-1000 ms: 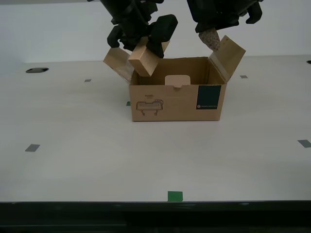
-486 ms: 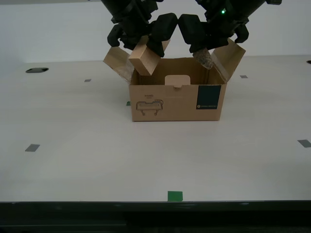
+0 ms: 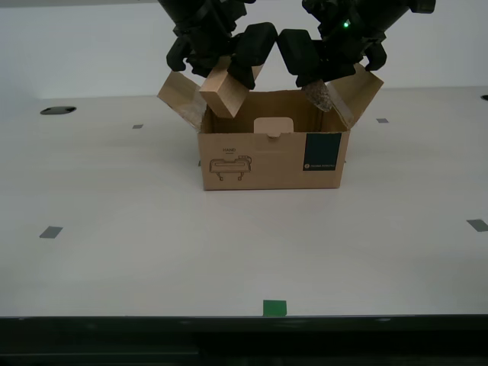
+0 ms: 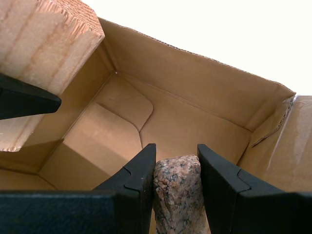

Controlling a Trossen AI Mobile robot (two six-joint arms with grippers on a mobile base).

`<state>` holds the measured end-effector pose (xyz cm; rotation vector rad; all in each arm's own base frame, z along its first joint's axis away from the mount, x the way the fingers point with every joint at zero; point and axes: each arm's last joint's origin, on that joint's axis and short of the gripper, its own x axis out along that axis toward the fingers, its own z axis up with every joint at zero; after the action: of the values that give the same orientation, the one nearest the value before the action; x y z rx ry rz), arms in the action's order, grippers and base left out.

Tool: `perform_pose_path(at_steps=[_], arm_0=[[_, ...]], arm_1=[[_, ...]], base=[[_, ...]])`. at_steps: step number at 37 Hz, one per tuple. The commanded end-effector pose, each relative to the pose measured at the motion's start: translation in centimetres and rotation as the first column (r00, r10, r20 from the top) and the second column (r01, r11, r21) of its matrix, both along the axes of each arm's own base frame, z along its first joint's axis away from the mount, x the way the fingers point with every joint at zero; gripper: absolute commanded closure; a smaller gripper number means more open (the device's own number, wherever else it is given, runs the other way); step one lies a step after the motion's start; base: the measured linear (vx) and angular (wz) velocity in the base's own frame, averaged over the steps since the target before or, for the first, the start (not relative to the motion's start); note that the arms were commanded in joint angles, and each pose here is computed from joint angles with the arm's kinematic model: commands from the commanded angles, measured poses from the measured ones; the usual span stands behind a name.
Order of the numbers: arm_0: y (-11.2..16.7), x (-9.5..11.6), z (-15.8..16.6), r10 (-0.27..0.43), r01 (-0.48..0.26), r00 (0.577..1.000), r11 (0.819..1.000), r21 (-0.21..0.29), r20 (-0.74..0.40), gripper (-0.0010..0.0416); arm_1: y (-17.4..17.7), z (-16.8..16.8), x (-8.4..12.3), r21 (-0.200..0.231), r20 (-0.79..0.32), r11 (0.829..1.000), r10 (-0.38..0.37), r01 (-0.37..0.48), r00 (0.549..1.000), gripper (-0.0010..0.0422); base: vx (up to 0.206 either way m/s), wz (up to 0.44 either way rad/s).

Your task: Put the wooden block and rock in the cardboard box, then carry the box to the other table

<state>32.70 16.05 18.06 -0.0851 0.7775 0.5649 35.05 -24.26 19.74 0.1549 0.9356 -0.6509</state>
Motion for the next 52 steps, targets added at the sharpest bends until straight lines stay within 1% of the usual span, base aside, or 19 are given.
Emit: perform_pose_path(at_steps=[1,21,25,31,35,43,52], arm_0=[[0.06,0.02,0.09,0.004,-0.004,1.0,1.0,0.007,0.005,0.0406],[-0.04,-0.18,0.51,0.004,-0.004,1.0,1.0,0.007,0.004,0.04],[-0.06,-0.23,0.45,0.004,-0.004,1.0,1.0,0.003,-0.003,0.0381],[-0.1,-0.31,0.36,0.004,-0.004,1.0,1.0,-0.002,-0.015,0.0332],[-0.11,-0.33,0.33,0.003,-0.004,1.0,1.0,-0.004,-0.018,0.0294],[-0.12,-0.35,0.32,0.003,-0.003,1.0,1.0,-0.005,-0.02,0.0221],[-0.15,-0.41,0.25,0.003,-0.003,1.0,1.0,-0.009,-0.029,0.0111]], arm_1=[[-0.06,0.15,0.03,-0.006,0.007,1.0,-0.001,0.001,1.0,0.0412],[-0.08,0.18,0.02,-0.021,-0.005,1.0,0.011,-0.011,1.0,0.0412],[-0.08,0.18,0.02,-0.021,-0.005,1.0,0.011,-0.011,1.0,0.0412],[-0.09,0.18,0.01,-0.028,-0.012,0.999,0.016,-0.017,1.0,0.0405],[-0.14,0.19,-0.04,-0.046,-0.027,0.999,0.008,-0.01,1.0,0.0367],[-0.14,0.19,-0.03,-0.053,-0.036,0.998,0.023,-0.025,0.999,0.0272],[-0.14,0.19,-0.03,-0.063,-0.048,0.997,0.043,-0.046,0.998,0.0165]], base=[[0.0,0.0],[0.0,0.0],[0.0,0.0],[0.0,0.0],[0.0,0.0],[0.0,0.0],[0.0,0.0]])
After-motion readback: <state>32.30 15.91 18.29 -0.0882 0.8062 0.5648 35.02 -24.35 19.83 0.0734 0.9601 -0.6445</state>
